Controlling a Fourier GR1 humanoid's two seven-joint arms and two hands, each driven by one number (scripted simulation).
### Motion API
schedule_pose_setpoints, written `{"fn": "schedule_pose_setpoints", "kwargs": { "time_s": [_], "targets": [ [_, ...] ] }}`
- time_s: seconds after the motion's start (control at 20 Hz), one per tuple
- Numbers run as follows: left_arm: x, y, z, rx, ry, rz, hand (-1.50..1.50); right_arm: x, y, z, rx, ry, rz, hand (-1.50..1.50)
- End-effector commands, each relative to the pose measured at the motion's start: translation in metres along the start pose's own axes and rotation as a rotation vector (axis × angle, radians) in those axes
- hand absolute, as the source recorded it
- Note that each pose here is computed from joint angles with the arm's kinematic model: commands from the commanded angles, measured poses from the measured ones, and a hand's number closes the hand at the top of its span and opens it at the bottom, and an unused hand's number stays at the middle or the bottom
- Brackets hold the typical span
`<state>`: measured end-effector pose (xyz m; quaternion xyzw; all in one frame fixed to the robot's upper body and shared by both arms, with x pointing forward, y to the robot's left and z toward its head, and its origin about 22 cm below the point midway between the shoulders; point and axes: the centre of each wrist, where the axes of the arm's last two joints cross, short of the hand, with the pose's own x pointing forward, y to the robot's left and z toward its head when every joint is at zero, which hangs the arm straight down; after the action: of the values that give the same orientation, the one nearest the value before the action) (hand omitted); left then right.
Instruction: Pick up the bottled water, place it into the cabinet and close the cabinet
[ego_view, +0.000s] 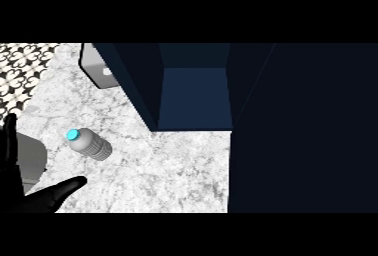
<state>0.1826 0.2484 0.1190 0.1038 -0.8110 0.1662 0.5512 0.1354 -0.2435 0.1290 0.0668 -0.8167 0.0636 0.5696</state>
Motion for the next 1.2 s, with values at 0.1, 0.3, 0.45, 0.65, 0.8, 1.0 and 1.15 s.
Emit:
{"fn": "schedule_pose_setpoints", "kwargs": {
  "time_s": [0.1,0.3,0.45,0.65,0.8,1.0,1.15],
  "targets": [
    [0.022,-0.007,0.036,0.050,0.029,0.052,-1.50,0.035,0.006,0.034,0.022,0.033,-0.027,-1.50],
    [0.015,-0.007,0.033,0.052,0.039,0.044,-1.50,0.041,-0.005,0.034,0.033,0.016,-0.023,-1.50],
    [0.036,-0.010,0.051,0.054,0.038,0.042,-1.50,0.031,0.000,0.054,0.010,0.005,-0.026,-1.50],
    [0.036,-0.005,0.066,0.071,0.041,0.033,-1.50,0.037,0.000,0.056,0.001,0.019,-0.020,-1.50],
    [0.022,-0.002,0.062,0.054,0.052,0.009,-1.50,0.037,-0.001,0.061,0.024,0.031,-0.004,-1.50],
    [0.024,-0.003,0.058,0.094,0.066,-0.005,-1.50,0.045,0.005,0.064,0.024,0.008,-0.010,-1.50],
    [0.005,-0.001,0.046,0.098,0.081,0.005,-1.50,0.055,0.008,0.065,0.046,0.014,0.005,-1.50]
  ]
}}
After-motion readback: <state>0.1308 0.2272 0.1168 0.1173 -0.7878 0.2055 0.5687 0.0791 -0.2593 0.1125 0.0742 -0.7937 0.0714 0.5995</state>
